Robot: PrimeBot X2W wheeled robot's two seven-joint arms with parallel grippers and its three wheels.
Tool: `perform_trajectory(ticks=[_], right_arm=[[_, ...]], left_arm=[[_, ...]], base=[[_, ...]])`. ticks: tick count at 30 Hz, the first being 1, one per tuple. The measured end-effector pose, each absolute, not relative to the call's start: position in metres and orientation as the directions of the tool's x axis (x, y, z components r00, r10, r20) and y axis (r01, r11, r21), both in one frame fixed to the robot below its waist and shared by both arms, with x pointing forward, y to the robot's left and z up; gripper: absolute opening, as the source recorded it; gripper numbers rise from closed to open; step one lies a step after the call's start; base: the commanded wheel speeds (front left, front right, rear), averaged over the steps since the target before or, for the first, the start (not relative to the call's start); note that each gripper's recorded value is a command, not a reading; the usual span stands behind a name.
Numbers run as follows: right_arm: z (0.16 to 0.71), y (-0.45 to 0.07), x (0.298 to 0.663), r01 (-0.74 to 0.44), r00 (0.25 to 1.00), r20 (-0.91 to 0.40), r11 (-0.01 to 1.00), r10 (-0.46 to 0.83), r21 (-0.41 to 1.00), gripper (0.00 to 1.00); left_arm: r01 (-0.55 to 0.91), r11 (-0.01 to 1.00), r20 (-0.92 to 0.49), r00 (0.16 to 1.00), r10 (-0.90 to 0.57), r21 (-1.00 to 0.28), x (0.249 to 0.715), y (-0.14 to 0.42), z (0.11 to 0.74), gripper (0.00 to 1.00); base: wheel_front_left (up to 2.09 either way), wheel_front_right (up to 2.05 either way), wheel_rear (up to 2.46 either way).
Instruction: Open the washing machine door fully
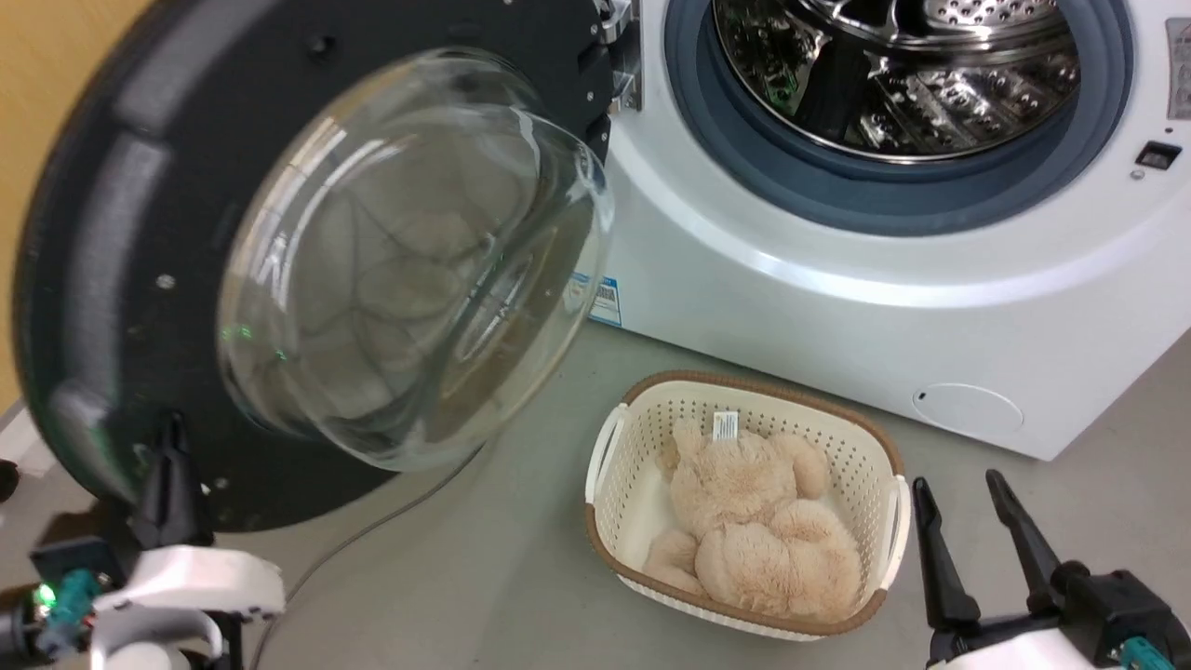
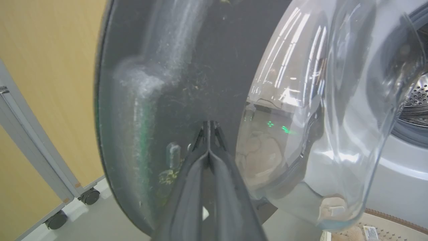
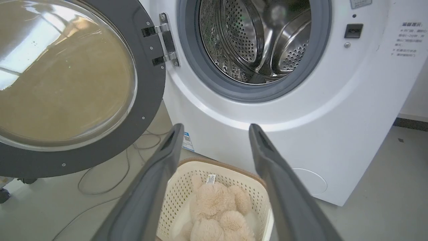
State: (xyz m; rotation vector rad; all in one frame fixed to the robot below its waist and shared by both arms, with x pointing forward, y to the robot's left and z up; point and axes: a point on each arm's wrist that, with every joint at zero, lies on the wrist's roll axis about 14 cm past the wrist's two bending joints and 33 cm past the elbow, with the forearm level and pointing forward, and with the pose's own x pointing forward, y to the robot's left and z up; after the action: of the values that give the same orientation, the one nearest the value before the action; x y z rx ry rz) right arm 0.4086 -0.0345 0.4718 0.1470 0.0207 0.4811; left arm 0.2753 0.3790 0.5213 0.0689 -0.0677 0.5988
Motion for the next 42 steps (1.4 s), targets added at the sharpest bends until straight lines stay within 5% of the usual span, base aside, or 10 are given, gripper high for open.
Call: perform_trajectory(ticks=[24,42], right_arm=[[0.461,-0.046,0.422,-0.424,0.904,-0.002,0.896,0.428,0.134,1.0],[0.482,-0.057,0.417,-0.403,0.915,0.041,0.909,0.401,0.11,1.0]], left_arm=[[-0.686,0.728,0.022,0.728,0.686,0.005,0.295,0.445,0.508,0.0],[-0.608,0.794,0.088,0.792,0.605,0.013,0.305,0.419,0.525,0.0]], base=[[0.0,0.0,0.0],[0.0,0.0,0.0]])
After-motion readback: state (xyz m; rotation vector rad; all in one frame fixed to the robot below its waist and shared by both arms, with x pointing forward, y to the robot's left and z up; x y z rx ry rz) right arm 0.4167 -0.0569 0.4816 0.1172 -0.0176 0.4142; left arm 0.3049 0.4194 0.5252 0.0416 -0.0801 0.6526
